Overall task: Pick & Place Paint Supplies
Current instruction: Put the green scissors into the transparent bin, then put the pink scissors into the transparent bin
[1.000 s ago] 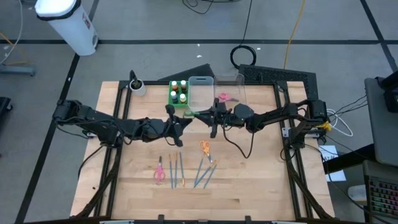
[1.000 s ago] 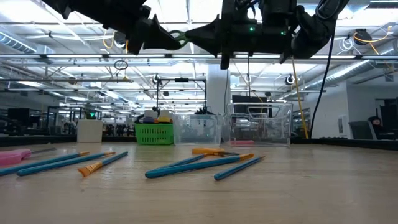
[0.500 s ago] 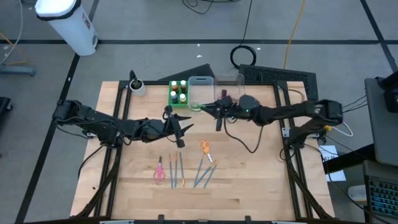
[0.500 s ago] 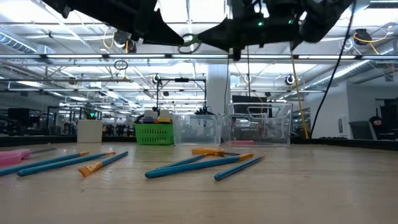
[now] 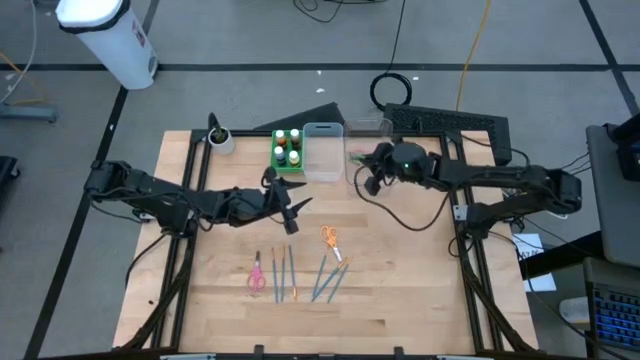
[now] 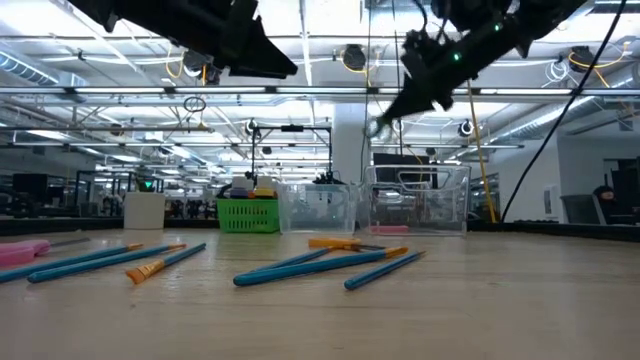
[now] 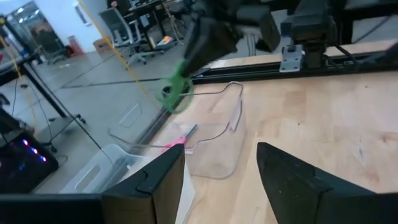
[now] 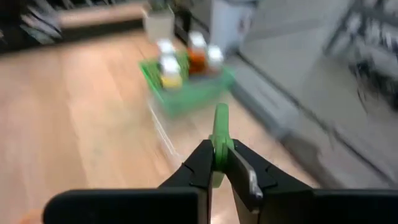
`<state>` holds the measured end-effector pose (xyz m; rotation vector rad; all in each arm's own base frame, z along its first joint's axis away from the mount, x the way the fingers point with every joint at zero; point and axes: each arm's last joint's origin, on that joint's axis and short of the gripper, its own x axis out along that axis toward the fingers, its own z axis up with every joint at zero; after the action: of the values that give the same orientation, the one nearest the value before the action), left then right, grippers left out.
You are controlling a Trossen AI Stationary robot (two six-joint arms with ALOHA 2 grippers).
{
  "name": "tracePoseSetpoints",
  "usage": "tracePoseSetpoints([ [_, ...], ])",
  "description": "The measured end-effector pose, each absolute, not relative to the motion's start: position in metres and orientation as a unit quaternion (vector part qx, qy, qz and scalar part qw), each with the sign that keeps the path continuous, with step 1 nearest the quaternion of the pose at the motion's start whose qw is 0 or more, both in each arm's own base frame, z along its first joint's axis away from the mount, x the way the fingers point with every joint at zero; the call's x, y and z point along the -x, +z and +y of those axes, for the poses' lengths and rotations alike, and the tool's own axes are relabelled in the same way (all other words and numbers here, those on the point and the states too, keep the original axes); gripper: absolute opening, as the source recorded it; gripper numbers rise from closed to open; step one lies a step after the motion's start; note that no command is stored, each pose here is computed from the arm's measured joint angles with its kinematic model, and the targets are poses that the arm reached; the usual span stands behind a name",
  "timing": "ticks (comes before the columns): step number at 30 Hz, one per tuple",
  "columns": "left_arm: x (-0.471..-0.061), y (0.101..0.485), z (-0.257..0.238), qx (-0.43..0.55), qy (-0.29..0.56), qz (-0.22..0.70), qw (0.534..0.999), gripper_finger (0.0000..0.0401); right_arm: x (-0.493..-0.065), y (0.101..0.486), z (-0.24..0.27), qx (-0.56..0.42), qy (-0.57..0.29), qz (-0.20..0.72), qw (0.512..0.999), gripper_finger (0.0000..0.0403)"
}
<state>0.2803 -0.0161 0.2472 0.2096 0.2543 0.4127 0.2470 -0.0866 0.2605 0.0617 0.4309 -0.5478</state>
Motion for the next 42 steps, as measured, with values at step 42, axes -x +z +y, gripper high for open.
tracePoseSetpoints([
  [42, -0.281, 0.247, -0.004, -0.031, 0.234, 0.114, 0.965, 0.0209, -0.230, 0.207, -0.122, -0.115, -0.294, 0.205, 0.927, 0.0180],
])
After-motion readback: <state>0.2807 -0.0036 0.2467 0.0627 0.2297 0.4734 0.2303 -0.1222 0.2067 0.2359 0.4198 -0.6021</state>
